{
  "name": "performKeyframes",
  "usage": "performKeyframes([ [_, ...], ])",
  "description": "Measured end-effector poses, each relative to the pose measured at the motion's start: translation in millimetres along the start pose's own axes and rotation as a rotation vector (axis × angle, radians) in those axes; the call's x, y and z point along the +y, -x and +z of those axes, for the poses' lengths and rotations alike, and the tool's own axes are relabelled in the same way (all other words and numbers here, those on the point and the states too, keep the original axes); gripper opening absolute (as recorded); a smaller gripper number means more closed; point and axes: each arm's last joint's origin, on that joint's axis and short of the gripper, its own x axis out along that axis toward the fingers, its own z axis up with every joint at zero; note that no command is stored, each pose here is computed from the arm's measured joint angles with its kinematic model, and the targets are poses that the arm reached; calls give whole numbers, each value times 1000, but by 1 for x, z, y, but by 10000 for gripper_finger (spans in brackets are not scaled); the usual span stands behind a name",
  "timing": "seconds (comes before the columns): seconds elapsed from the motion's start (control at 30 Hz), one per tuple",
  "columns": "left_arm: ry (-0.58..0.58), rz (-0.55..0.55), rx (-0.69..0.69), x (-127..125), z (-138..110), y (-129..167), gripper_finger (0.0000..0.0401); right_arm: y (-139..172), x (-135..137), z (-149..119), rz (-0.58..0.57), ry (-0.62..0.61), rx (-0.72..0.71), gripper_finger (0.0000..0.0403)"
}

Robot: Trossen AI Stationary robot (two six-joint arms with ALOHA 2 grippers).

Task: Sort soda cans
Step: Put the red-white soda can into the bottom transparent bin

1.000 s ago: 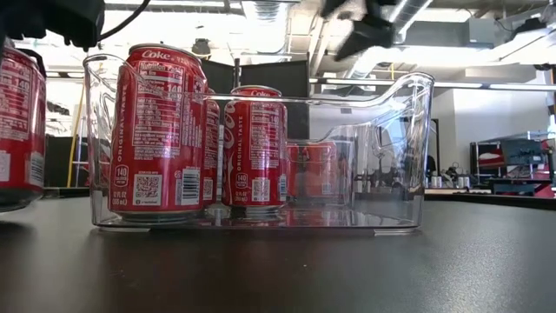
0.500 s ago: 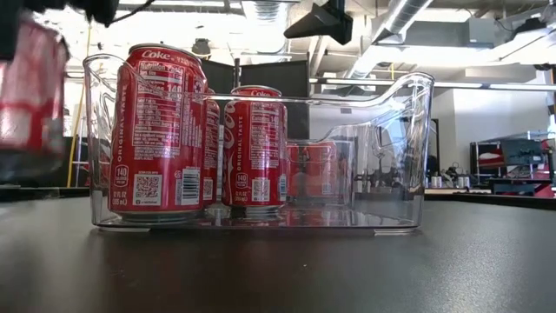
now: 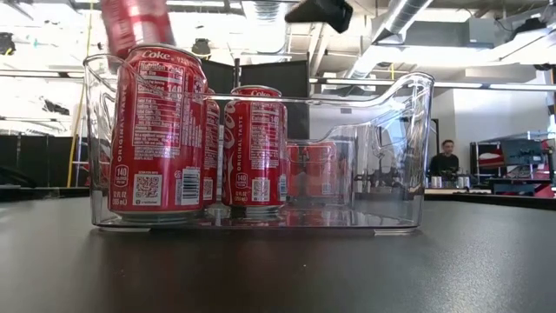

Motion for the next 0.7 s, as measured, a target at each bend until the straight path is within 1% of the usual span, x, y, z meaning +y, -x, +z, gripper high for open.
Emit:
performKeyframes([
  [0.1,-106,17,-6,-3,23,4,306,0,8,-1,30,76,-1,379],
  [0.2,-188,17,-46,-5,48,10,306,-3,14,0,56,131,-33,379],
  [0.37,-277,23,-108,-4,81,18,306,-7,17,4,72,159,-89,379],
  [0.53,-346,36,-138,-4,101,16,306,-7,16,7,74,159,-121,379],
  [0.7,-393,39,-145,-5,112,12,306,-11,13,8,54,151,-125,379],
])
